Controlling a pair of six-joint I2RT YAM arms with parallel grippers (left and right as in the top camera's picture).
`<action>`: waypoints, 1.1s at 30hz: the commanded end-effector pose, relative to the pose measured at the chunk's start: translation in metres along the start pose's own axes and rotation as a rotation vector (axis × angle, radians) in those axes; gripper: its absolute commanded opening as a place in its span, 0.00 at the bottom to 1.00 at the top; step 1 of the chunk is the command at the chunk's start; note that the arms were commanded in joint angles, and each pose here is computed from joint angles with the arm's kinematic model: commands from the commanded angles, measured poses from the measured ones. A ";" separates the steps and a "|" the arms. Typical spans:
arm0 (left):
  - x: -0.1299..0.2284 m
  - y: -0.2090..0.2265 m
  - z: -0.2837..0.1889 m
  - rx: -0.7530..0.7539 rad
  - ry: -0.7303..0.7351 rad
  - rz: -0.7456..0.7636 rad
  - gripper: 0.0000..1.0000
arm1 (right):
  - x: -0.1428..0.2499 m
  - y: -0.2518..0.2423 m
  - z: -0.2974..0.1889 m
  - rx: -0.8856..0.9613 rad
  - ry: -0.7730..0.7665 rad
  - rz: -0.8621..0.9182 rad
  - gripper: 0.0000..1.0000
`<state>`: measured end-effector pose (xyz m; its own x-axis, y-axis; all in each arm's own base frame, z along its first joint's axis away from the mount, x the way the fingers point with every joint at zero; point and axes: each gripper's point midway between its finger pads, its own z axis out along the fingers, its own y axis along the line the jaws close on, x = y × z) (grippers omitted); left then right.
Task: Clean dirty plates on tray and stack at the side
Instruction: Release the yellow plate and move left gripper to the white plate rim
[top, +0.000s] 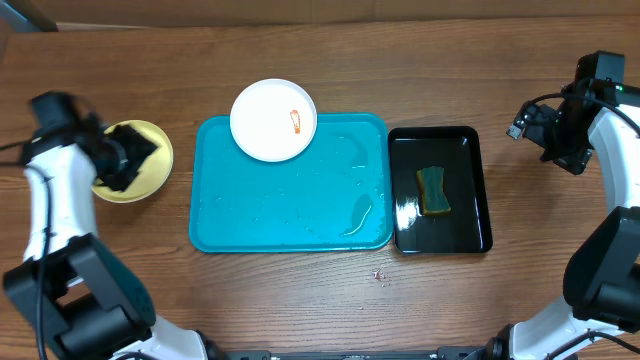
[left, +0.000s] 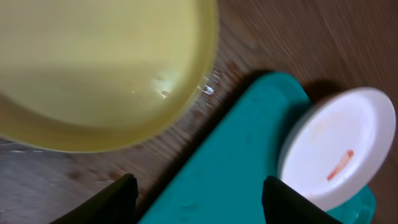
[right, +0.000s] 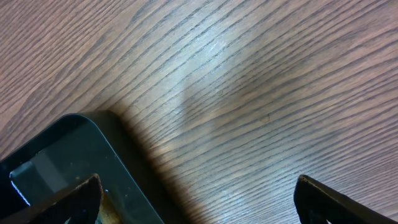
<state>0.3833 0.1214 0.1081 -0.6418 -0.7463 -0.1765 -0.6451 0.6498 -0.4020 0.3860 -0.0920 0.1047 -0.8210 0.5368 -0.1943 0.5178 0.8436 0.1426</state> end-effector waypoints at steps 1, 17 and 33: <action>0.034 -0.045 0.009 0.053 0.062 0.139 0.66 | -0.004 0.000 -0.006 0.000 -0.024 0.008 1.00; 0.090 -0.116 0.052 -0.105 -0.035 0.373 0.58 | -0.004 0.000 -0.006 0.000 -0.024 0.008 1.00; 0.093 -0.098 0.118 -0.158 0.026 0.371 0.33 | -0.004 0.000 -0.006 0.000 -0.024 0.008 1.00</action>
<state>0.4372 -0.0299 0.0289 -0.8526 -0.4535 -0.2598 -0.4169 0.8899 -0.1851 0.3860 -0.0920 0.1047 -0.8208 0.5371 -0.1942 0.5181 0.8433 0.1426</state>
